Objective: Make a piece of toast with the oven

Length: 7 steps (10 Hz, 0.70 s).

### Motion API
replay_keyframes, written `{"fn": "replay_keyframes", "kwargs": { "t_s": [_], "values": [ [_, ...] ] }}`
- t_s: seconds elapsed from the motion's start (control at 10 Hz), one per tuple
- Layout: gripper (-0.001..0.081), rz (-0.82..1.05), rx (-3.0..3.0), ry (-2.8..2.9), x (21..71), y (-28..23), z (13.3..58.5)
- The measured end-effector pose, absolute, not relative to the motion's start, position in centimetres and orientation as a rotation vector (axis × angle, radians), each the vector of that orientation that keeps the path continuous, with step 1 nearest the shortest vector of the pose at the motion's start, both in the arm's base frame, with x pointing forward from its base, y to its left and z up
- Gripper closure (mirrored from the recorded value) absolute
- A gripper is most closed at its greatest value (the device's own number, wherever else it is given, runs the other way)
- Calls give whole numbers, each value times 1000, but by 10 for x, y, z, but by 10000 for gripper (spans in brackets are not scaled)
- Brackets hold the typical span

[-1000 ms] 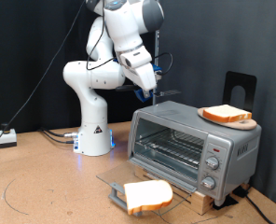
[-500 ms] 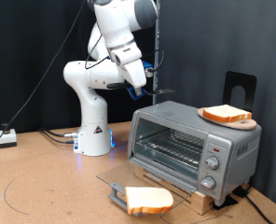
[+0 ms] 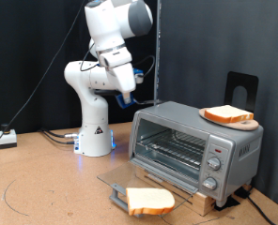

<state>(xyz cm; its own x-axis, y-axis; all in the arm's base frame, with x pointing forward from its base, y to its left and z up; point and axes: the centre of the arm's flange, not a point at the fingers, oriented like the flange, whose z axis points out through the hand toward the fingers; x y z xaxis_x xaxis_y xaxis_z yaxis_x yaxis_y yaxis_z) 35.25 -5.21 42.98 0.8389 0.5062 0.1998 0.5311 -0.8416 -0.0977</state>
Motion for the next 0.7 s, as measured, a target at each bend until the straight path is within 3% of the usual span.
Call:
{"fn": "replay_keyframes", "kwargs": {
  "t_s": [0.5,0.7],
  "values": [
    [410,-140,-2961,-758,359,-88,410],
    [410,-263,-2881,-948,368,-107,398]
  ]
}}
